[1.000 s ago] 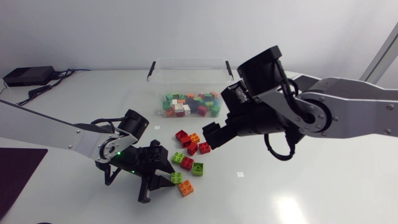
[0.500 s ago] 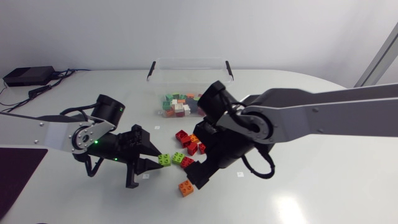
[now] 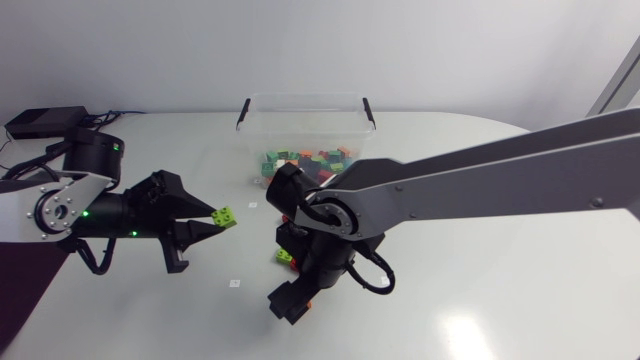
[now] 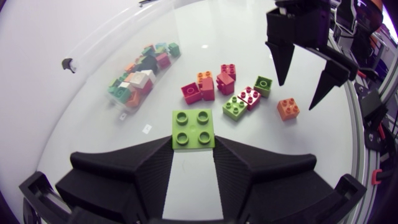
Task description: Place the duplo bricks in the container
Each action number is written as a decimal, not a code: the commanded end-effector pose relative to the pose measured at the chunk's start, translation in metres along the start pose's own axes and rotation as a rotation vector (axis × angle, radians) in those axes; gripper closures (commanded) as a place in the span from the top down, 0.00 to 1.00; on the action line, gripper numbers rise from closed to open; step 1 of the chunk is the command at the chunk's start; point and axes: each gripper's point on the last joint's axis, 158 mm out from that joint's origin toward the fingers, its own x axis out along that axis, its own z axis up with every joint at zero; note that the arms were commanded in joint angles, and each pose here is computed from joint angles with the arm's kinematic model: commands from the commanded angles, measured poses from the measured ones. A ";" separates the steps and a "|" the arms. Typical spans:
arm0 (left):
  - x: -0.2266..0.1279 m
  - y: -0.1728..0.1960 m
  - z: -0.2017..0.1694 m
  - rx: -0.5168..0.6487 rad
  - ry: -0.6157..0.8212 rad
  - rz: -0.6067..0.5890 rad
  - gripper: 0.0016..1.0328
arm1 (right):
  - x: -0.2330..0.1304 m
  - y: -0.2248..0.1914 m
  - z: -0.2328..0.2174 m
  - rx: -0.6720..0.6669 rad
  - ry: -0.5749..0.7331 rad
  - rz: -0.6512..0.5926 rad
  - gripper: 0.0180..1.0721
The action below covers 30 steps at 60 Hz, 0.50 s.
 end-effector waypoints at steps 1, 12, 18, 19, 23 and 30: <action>-0.014 0.010 0.011 -0.040 -0.042 0.048 0.27 | 0.010 0.005 -0.004 0.015 0.044 -0.006 0.89; -0.032 0.034 0.024 -0.072 -0.085 0.122 0.27 | 0.019 0.006 -0.004 0.021 0.072 -0.009 0.81; -0.036 0.041 0.031 -0.085 -0.107 0.145 0.27 | 0.022 0.006 -0.001 0.035 0.078 -0.010 0.75; -0.037 0.043 0.032 -0.090 -0.112 0.151 0.27 | 0.022 0.005 0.000 0.036 0.076 -0.011 0.73; -0.040 0.049 0.038 -0.095 -0.131 0.173 0.27 | 0.024 0.004 0.001 0.040 0.082 -0.020 0.68; -0.044 0.058 0.048 -0.107 -0.161 0.200 0.27 | 0.029 0.002 0.002 0.043 0.088 -0.028 0.56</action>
